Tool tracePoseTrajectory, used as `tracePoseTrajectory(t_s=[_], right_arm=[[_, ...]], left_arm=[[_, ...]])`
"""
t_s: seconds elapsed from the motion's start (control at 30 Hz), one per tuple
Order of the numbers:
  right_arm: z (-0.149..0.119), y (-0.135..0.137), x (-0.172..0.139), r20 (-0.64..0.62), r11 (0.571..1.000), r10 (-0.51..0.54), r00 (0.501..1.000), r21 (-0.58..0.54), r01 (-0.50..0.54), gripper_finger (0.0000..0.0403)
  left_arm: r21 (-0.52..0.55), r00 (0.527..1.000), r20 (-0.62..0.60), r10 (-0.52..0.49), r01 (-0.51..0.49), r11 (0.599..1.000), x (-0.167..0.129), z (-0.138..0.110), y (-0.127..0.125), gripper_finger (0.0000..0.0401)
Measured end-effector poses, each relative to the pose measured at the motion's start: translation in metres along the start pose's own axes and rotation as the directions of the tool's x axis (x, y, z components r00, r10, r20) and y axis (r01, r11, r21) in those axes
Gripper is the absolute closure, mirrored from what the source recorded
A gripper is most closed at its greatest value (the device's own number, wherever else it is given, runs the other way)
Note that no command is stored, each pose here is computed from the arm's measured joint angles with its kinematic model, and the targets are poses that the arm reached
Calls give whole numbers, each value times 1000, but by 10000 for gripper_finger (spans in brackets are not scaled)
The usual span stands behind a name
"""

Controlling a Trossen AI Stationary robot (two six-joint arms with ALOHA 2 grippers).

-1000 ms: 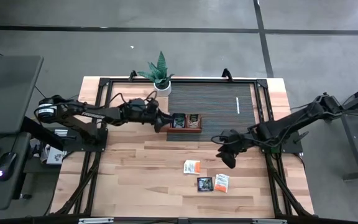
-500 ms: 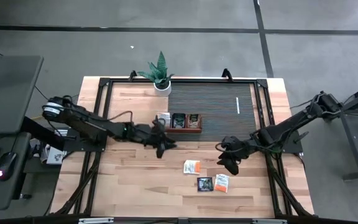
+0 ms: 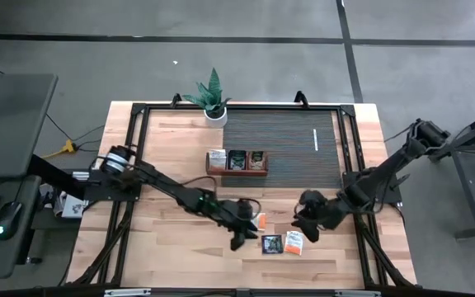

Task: Pick & Place Tea
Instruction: Put the blue tea bag into the middle section of the wooden organizer

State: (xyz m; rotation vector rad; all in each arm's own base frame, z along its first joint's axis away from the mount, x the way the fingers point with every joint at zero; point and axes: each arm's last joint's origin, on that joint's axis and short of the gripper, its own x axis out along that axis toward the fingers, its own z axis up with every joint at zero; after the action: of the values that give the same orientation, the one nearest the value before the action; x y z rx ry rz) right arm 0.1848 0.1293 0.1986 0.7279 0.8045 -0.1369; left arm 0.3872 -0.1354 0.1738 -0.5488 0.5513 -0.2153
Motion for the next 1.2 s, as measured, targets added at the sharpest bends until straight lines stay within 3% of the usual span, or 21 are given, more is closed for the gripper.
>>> tracePoseTrajectory(t_s=[0.27, 0.57, 0.83, 1.0, 1.2], right_arm=[[-44, 22, 24, -26, 992, 80, 996, -94, -82, 254], [-78, 33, 59, -40, 975, 128, 991, -176, -134, 254], [-85, 55, 71, -65, 934, 147, 987, -320, -160, 254], [-79, 61, 71, 8, 943, 136, 991, -307, -127, 254], [-76, 61, 72, 49, 956, 118, 992, -277, -100, 254]], left_arm=[[-18, 999, -29, 28, -29, 999, 30, 19, -25, 265], [-68, 969, -218, 116, -134, 989, 63, 7, -35, 265], [-87, 976, -200, 89, -108, 990, 73, 10, -44, 265], [-73, 939, -264, 219, -245, 967, 74, 1, -26, 265], [-39, 949, -277, 153, -170, 985, 74, 3, -31, 265]])
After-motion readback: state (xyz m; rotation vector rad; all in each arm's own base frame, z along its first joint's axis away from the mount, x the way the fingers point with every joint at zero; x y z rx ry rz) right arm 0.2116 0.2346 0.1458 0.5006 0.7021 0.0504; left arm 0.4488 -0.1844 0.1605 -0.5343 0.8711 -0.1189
